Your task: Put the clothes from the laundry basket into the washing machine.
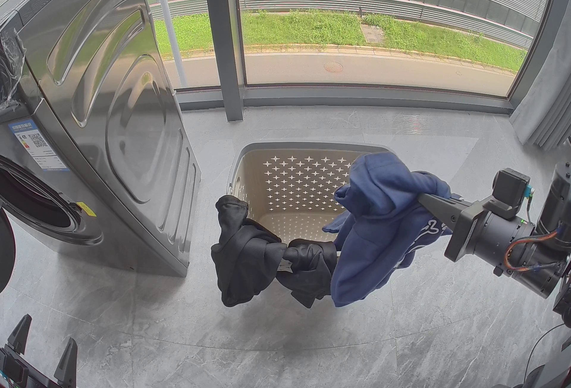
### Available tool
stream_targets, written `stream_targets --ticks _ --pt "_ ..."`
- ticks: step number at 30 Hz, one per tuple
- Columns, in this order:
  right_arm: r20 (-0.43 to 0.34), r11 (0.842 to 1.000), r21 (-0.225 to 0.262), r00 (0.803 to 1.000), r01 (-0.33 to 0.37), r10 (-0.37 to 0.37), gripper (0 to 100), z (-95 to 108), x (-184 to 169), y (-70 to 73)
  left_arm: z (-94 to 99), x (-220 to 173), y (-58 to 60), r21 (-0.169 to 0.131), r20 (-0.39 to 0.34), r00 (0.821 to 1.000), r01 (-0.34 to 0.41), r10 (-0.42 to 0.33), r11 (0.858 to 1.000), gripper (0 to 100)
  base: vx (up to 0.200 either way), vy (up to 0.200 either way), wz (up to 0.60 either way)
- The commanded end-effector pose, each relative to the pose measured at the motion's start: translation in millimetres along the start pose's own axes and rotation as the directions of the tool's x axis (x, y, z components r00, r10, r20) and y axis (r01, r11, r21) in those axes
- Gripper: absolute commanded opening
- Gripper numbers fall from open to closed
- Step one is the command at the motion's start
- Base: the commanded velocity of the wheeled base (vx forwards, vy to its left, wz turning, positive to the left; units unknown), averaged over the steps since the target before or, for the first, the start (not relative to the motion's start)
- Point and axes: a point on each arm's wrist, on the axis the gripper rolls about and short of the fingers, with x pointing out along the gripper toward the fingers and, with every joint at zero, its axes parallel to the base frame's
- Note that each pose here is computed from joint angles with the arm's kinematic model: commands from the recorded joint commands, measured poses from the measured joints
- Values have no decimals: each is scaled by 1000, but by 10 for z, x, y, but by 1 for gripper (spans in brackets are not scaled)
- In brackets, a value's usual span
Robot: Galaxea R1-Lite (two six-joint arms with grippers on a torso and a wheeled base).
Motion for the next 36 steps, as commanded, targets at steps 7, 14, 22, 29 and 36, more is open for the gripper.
stream_targets --ticks 7,14,22,29,36 --pt "76 999 -28 996 -36 38 0 108 -115 33 -49 2 -1 -6 -4 1000 7 -7 1000 100 -171 0 0" --pt "98 998 -24 994 -56 58 0 145 -153 43 -49 2 -1 -6 -4 1000 5 -5 1000 100 -200 0 0" --pt "125 995 -28 987 -94 97 0 176 -160 68 -48 2 0 -5 -3 1000 3 -3 1000 100 -125 0 0" --pt "150 990 -28 978 -139 141 0 199 -172 114 -49 2 -1 -6 -4 1000 7 -7 1000 100 0 114 0" --pt "145 989 -28 979 -142 145 0 180 -182 112 -49 2 -1 -5 -4 1000 7 -7 1000 100 0 200 0"
